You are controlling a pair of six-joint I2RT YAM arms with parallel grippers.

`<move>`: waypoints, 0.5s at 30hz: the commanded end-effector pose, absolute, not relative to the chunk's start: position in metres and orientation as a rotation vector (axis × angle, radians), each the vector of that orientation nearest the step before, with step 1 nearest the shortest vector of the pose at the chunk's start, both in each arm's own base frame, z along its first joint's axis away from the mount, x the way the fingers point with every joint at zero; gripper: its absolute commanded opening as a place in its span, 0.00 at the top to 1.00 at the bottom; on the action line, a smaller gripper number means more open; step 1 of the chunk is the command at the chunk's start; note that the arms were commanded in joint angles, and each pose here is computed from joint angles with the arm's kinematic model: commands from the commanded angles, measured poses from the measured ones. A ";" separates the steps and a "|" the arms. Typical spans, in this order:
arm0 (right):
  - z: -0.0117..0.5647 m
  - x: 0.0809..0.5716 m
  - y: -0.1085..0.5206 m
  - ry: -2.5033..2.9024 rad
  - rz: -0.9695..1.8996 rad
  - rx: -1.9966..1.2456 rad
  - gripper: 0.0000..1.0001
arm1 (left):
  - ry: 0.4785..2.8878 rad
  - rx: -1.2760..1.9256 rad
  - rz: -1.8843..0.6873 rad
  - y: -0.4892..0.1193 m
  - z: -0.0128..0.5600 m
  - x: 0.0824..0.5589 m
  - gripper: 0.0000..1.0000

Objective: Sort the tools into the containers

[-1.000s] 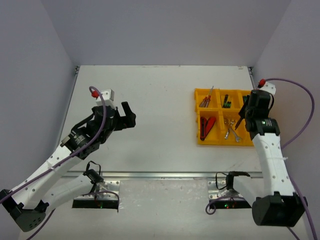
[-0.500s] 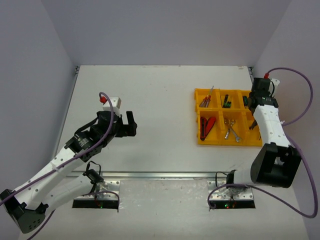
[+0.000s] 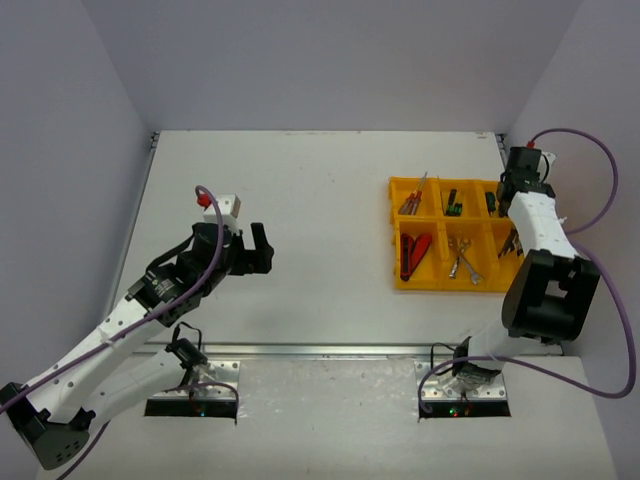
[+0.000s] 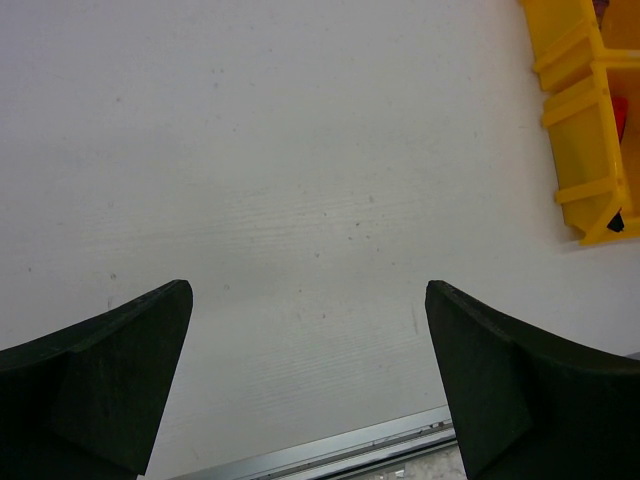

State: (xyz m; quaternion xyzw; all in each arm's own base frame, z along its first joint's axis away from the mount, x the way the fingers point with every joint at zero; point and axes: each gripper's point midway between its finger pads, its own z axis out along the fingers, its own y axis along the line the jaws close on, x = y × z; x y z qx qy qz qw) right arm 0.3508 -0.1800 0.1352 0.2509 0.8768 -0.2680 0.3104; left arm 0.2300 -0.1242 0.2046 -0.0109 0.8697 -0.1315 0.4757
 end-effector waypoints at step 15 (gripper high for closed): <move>0.185 0.362 -0.107 2.268 -0.387 0.545 0.01 | 2.075 -0.181 -0.173 -0.101 0.216 0.246 0.00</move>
